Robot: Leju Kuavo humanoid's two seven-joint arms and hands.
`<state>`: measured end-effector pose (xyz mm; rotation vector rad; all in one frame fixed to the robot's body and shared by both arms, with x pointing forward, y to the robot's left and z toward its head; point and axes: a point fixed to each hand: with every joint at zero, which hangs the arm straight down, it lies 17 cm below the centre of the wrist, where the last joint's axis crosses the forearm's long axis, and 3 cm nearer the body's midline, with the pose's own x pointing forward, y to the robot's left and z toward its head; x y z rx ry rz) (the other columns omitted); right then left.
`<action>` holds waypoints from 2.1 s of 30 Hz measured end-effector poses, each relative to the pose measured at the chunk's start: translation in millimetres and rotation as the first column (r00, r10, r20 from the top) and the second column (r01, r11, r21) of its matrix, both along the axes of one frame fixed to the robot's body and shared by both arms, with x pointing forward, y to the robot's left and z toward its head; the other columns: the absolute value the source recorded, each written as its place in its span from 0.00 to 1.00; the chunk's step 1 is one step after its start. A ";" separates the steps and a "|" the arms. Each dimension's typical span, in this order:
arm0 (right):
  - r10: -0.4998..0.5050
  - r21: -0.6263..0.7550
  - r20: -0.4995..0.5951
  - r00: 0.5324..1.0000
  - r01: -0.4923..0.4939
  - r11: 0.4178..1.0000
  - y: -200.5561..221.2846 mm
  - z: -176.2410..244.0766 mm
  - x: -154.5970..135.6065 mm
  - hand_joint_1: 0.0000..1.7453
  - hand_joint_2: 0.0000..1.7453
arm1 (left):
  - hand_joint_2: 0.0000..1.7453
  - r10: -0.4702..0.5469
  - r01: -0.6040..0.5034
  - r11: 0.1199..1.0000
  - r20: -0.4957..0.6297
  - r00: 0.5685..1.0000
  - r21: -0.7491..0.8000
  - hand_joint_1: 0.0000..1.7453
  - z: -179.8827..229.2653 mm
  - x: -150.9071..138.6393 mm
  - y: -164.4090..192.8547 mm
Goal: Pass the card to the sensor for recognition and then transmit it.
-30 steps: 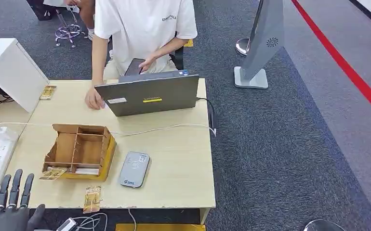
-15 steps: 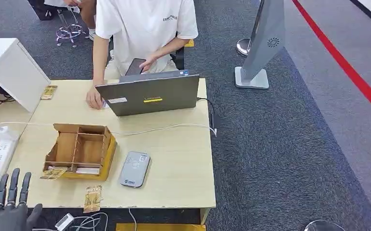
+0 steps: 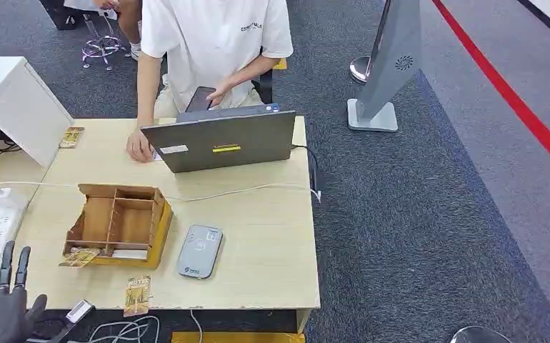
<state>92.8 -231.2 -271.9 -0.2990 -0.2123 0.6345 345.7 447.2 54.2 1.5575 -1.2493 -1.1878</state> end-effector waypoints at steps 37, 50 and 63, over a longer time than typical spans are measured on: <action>0.044 0.000 0.001 0.999 -0.044 0.999 2.6 0.4 2.2 0.00 1.00 | 1.00 -0.013 0.015 0.999 0.041 0.999 -0.048 0.00 8.8 40.7 -31.2; 0.058 0.003 0.002 0.998 -0.058 0.998 4.5 0.5 2.5 0.00 1.00 | 1.00 -0.037 0.041 0.997 0.067 0.997 -0.065 0.00 17.6 56.9 -48.2; 0.061 0.004 0.002 0.998 -0.061 0.998 5.2 0.4 2.4 0.00 1.00 | 1.00 -0.048 0.052 0.996 0.066 0.997 -0.066 1.00 17.3 58.4 -50.6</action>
